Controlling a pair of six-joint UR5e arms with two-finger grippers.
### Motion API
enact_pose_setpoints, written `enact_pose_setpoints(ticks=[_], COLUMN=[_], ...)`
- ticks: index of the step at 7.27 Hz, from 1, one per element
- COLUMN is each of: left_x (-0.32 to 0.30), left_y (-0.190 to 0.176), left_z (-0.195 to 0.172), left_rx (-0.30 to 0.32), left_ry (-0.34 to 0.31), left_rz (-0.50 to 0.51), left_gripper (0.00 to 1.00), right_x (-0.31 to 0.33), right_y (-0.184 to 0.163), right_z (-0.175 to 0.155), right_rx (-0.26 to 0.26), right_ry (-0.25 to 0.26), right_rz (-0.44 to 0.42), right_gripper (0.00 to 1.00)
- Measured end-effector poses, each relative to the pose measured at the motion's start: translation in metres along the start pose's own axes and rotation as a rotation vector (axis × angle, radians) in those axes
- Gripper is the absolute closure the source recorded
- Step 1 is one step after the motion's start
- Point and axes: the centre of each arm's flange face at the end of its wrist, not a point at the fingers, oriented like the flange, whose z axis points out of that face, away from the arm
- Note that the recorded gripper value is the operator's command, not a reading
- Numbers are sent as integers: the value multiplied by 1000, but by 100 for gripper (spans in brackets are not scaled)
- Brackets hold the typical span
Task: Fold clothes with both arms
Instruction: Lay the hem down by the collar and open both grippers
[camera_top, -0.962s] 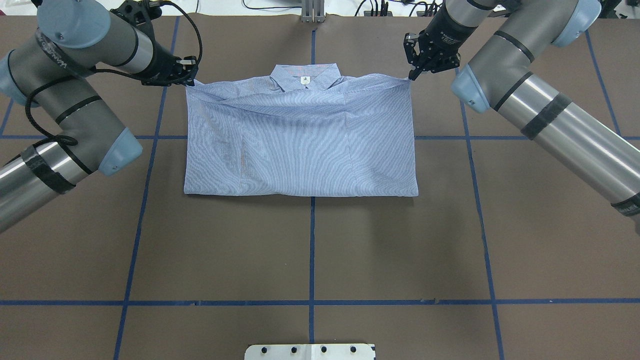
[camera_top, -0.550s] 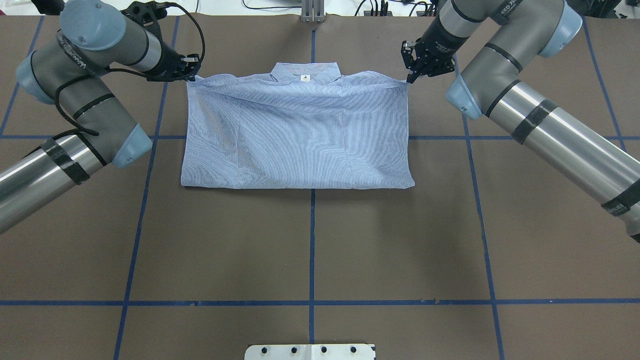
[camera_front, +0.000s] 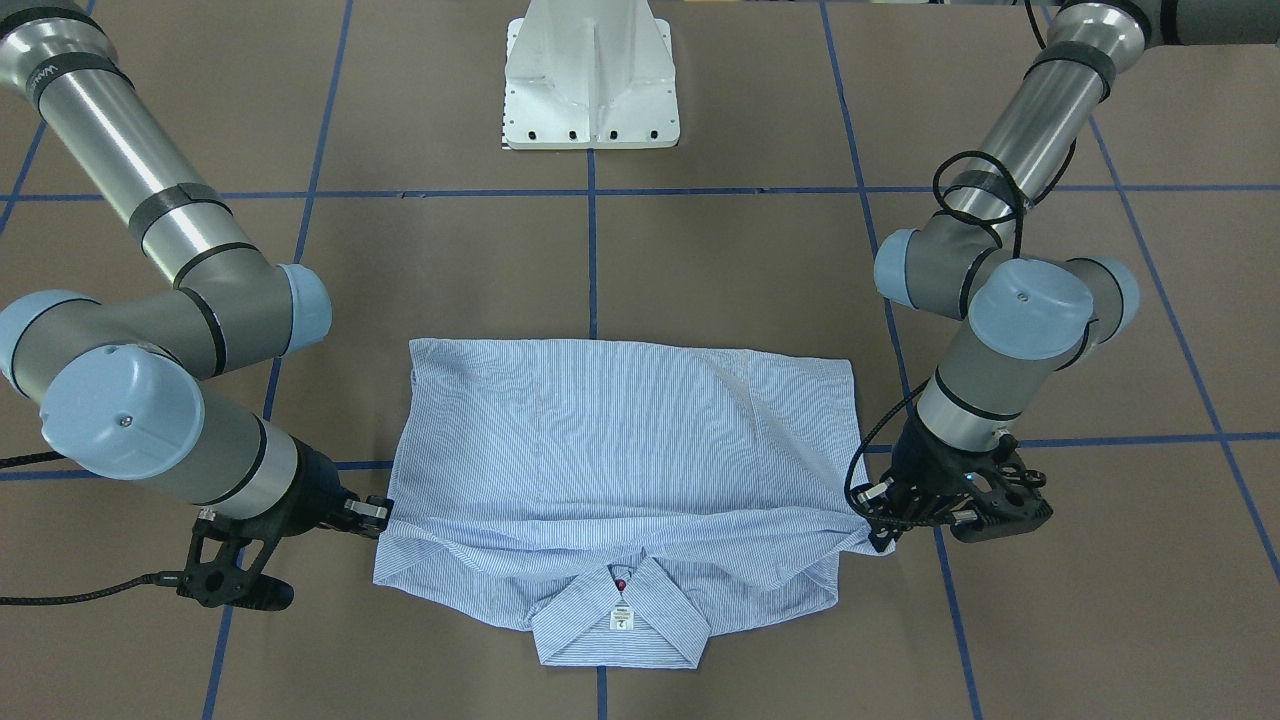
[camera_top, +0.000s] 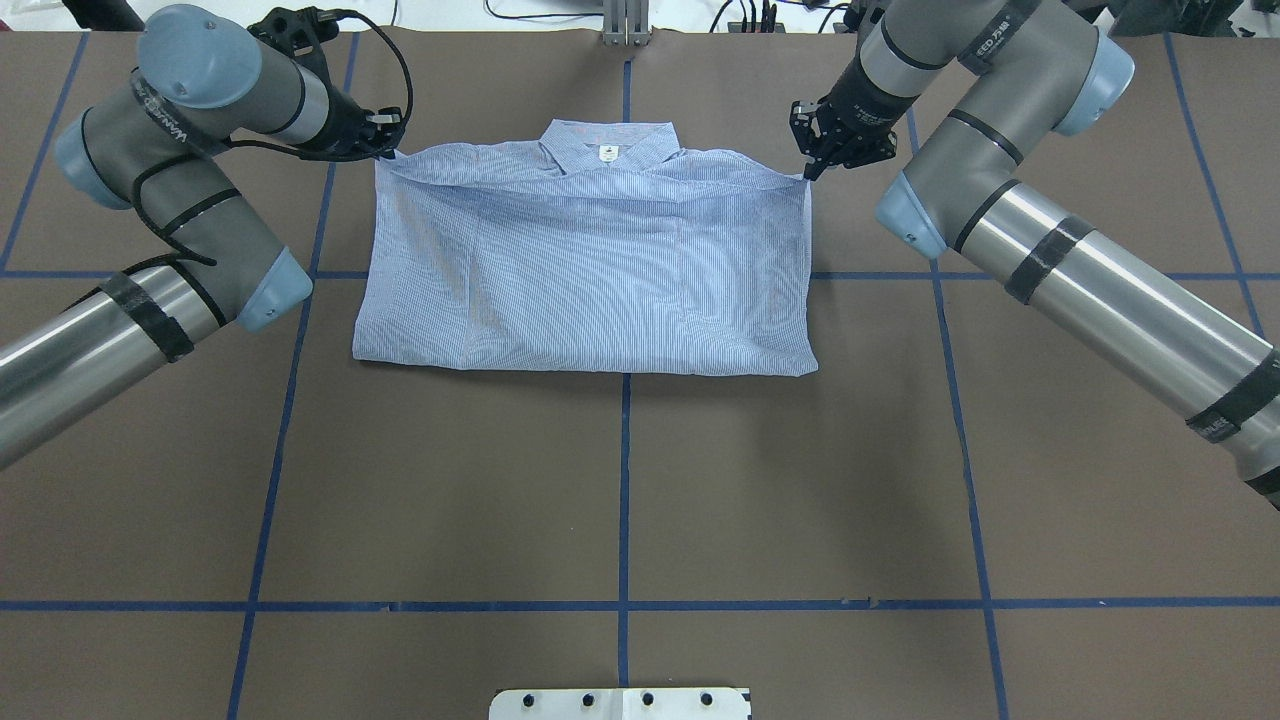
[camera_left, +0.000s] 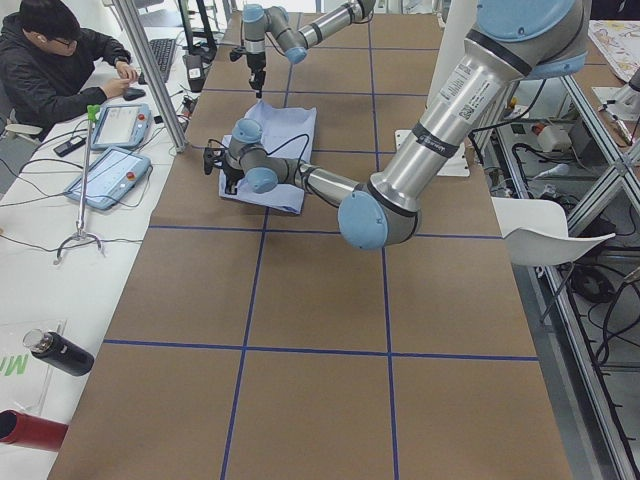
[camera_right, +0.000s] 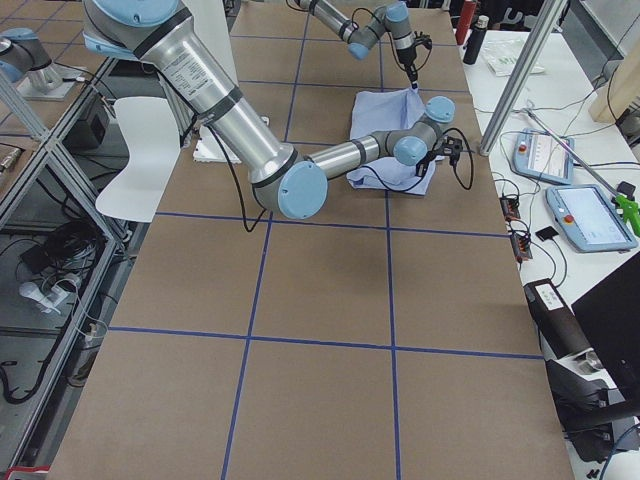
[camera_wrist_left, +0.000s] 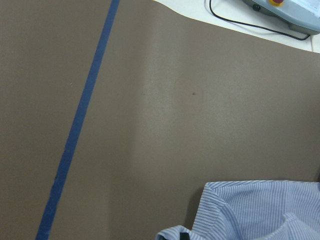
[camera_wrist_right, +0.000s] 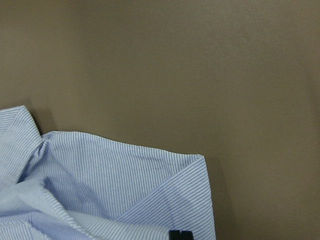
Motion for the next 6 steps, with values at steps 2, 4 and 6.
enact_pose_setpoints(ticks=[2, 4, 6], left_x=[8, -11, -28], left_y=[-21, -58, -79], left_z=[-12, -34, -71], left_rx=[16, 29, -7], left_ry=[-11, -31, -2], left_rz=[-15, -40, -51], left_gripper=[0, 0, 0], right_x=[-2, -6, -11], right_y=[0, 2, 20], right_z=[-3, -9, -27], right_rx=[9, 16, 18], right_ry=[-17, -43, -89], right_rz=[-15, -36, -63], right_gripper=[0, 0, 0])
